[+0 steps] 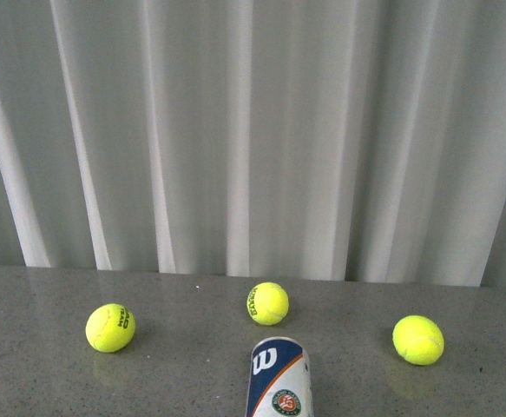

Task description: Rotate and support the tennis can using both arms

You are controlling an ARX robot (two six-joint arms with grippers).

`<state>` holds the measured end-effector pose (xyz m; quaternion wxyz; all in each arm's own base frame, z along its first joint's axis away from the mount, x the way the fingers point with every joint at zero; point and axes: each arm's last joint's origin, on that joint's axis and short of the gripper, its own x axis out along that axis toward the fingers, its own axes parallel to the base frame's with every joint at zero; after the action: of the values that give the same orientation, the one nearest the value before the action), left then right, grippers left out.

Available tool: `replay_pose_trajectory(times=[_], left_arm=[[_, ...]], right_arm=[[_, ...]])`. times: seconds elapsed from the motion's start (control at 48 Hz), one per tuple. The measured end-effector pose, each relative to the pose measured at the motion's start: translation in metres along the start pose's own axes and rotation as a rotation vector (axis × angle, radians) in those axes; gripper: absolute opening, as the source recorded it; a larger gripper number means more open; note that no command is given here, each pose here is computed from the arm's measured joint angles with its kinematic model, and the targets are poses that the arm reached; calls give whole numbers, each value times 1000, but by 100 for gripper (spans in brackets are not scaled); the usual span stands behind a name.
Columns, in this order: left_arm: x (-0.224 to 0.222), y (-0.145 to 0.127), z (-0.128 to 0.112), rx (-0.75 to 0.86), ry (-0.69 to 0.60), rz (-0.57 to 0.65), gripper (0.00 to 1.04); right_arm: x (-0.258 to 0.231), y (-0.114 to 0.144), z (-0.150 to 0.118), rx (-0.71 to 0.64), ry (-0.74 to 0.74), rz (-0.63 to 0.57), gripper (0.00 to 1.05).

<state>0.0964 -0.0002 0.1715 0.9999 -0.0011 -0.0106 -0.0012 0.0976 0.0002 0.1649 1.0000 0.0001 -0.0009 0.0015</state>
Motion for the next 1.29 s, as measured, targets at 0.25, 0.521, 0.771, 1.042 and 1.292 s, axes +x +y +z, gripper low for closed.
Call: replay_pose_trajectory(times=[0.25,0.521,0.771,1.042,1.292], left_arm=[[0,0,0,0,0,0,98],[0,0,0,0,0,0,98],[0,0,0,0,0,0,98],[0,0,0,0,0,0,98],[0,0,0,0,0,0,98]], right_arm=[[0,0,0,0,0,0,98],[0,0,0,0,1,0,98],[31,-2,23,174,446,147,98],[139,49,22,355,871,250,98],[202,98,-23,339,1051,254,98]])
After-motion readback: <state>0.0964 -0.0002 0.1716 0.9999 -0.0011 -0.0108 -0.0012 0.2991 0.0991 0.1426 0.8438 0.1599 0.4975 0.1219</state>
